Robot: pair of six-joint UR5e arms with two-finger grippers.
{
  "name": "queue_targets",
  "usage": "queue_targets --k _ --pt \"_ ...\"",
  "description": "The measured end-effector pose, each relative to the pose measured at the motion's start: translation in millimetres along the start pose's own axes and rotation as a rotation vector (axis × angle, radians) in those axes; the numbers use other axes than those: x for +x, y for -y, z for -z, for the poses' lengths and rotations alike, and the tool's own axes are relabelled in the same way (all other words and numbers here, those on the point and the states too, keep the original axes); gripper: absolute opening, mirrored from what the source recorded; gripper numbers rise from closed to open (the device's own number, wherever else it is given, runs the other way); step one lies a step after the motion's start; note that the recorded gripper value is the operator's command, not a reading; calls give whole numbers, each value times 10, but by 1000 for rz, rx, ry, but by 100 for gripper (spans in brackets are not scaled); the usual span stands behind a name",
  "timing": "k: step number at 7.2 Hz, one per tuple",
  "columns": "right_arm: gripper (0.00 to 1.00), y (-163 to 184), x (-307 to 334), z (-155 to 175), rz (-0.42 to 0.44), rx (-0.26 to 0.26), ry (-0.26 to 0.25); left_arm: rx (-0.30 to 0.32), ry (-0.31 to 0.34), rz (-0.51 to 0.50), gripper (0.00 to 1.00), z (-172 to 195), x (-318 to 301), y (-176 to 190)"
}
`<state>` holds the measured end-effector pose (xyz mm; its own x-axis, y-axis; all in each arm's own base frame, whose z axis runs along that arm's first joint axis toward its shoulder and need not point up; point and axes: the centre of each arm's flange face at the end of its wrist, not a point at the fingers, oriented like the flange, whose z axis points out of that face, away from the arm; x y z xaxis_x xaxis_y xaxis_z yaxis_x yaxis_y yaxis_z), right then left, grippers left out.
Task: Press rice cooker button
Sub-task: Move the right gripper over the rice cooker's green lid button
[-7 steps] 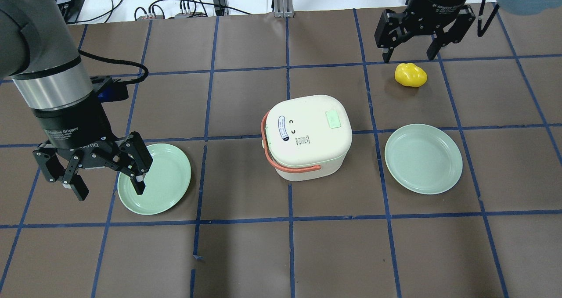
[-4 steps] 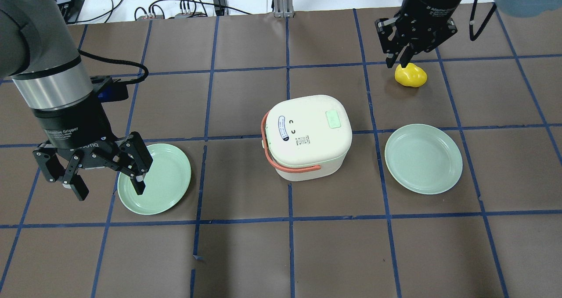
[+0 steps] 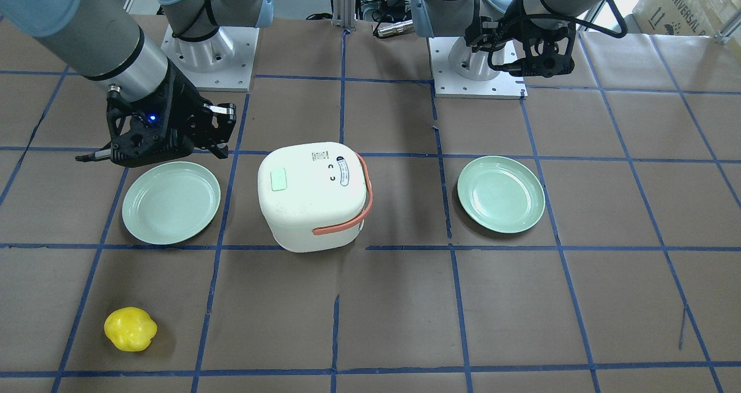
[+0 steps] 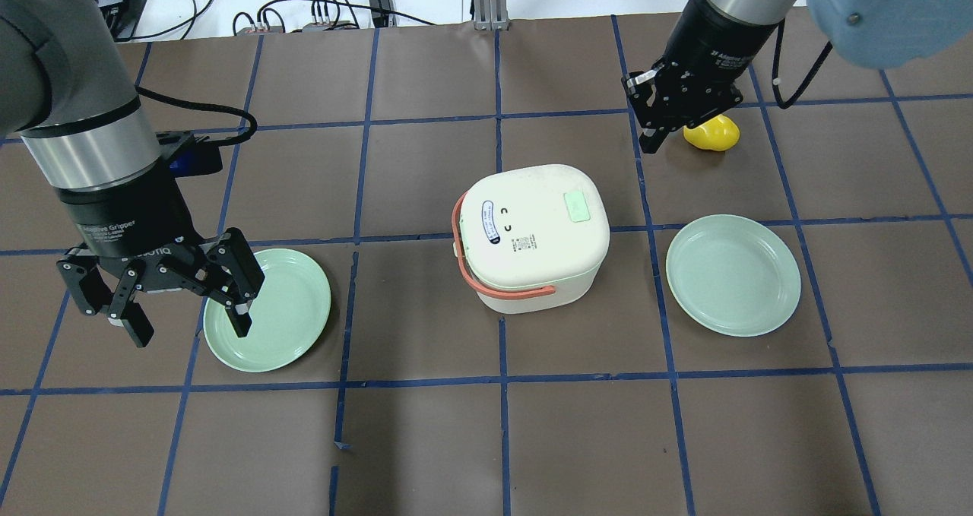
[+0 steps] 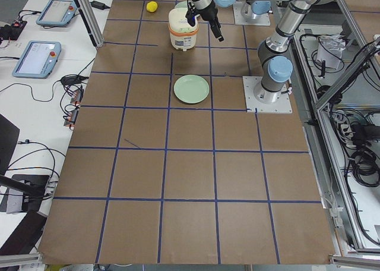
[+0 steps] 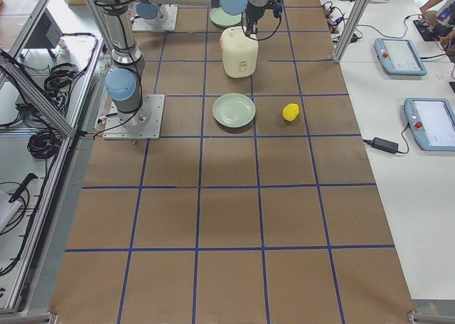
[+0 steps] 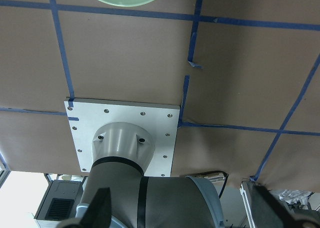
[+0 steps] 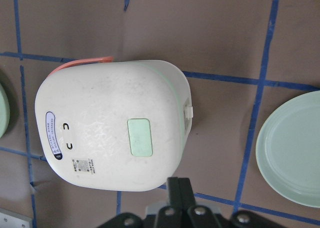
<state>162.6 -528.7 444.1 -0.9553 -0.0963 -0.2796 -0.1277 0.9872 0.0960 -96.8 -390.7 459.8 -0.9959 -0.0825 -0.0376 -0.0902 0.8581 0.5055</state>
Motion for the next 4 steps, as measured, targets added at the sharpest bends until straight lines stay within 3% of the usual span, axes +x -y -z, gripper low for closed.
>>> queue_targets --k 2,4 --pt "4 -44 -13 -247 -10 -31 82 0 0 0 100 0 0 0" --pt "4 -77 -5 -409 -16 -45 118 0 0 0 100 0 0 0"
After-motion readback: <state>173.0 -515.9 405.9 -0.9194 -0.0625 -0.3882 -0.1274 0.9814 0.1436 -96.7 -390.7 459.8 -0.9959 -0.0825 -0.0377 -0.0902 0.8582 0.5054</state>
